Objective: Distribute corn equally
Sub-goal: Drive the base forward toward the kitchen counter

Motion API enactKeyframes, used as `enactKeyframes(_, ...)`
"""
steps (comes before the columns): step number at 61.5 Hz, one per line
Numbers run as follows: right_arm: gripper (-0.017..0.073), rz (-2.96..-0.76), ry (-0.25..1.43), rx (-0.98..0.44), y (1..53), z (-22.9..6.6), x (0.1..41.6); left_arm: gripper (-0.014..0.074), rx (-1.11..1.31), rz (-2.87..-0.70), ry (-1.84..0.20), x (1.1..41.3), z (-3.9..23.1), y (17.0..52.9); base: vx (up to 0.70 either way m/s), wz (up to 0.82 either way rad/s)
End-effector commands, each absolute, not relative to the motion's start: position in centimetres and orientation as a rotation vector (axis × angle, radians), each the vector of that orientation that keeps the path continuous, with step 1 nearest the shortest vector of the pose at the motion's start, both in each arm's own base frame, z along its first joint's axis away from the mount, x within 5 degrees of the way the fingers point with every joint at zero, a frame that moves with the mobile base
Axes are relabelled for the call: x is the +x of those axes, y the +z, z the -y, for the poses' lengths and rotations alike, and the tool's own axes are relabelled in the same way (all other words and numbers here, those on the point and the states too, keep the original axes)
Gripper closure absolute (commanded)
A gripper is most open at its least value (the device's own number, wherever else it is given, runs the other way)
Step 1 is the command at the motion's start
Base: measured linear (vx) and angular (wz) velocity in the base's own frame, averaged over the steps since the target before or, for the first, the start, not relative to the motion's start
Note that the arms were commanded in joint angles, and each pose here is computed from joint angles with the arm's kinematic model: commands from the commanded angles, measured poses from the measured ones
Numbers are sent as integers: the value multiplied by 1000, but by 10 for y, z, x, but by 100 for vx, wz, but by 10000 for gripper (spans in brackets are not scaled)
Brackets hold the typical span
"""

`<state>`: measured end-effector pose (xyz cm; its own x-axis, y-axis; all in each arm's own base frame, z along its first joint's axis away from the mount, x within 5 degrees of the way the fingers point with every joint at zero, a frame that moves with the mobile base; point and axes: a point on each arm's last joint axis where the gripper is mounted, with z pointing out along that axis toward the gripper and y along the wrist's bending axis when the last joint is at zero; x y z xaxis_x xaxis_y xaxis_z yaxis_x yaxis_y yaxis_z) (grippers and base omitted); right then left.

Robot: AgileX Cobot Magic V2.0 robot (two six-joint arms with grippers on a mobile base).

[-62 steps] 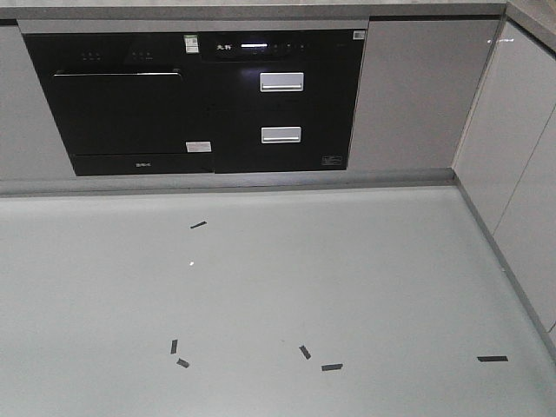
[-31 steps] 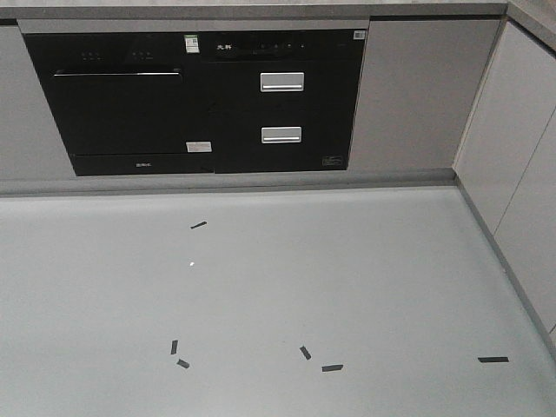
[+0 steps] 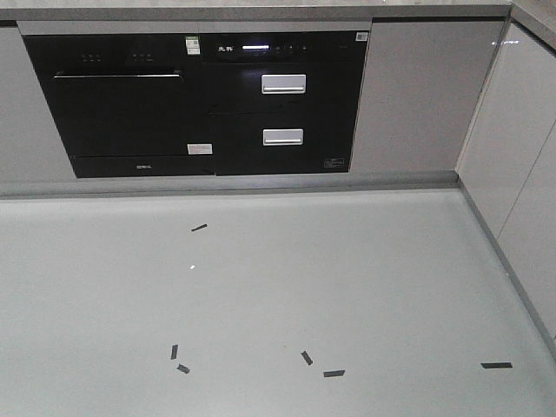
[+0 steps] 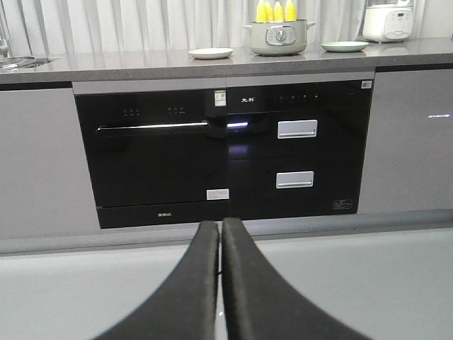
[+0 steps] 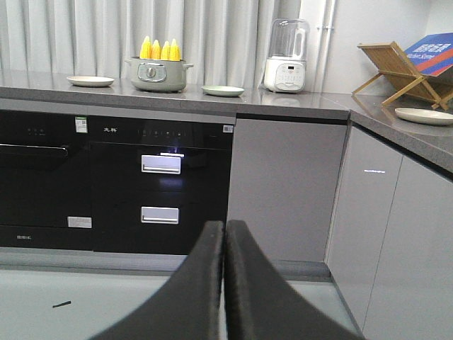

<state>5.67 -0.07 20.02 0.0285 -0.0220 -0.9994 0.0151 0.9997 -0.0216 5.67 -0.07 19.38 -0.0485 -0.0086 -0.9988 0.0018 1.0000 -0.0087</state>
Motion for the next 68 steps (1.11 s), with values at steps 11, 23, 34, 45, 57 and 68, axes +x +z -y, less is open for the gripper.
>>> enactKeyframes(11, 564, -1471, -51, -3, 205, 2, 56, 601, -14, -1531, -12, 56, 0, 200, 7, 1)
enactKeyframes(23, 564, -1471, -51, -3, 205, 2, 56, 601, -14, -1531, -12, 56, 0, 200, 8, -2)
enactKeyframes(34, 564, -1475, -50, -4, 204, 2, 56, 601, -14, -1531, -12, 56, 0, 200, 9, -4)
enactKeyframes(45, 564, -1475, -50, -4, 204, 2, 56, 601, -14, -1531, -12, 56, 0, 200, 7, -1)
enactKeyframes(57, 564, -1475, -50, -4, 204, 2, 56, 601, -14, -1531, -12, 56, 0, 200, 5, 1)
enactKeyframes(68, 564, -1475, -50, -4, 204, 2, 56, 601, -14, -1531, -12, 56, 0, 200, 4, 7)
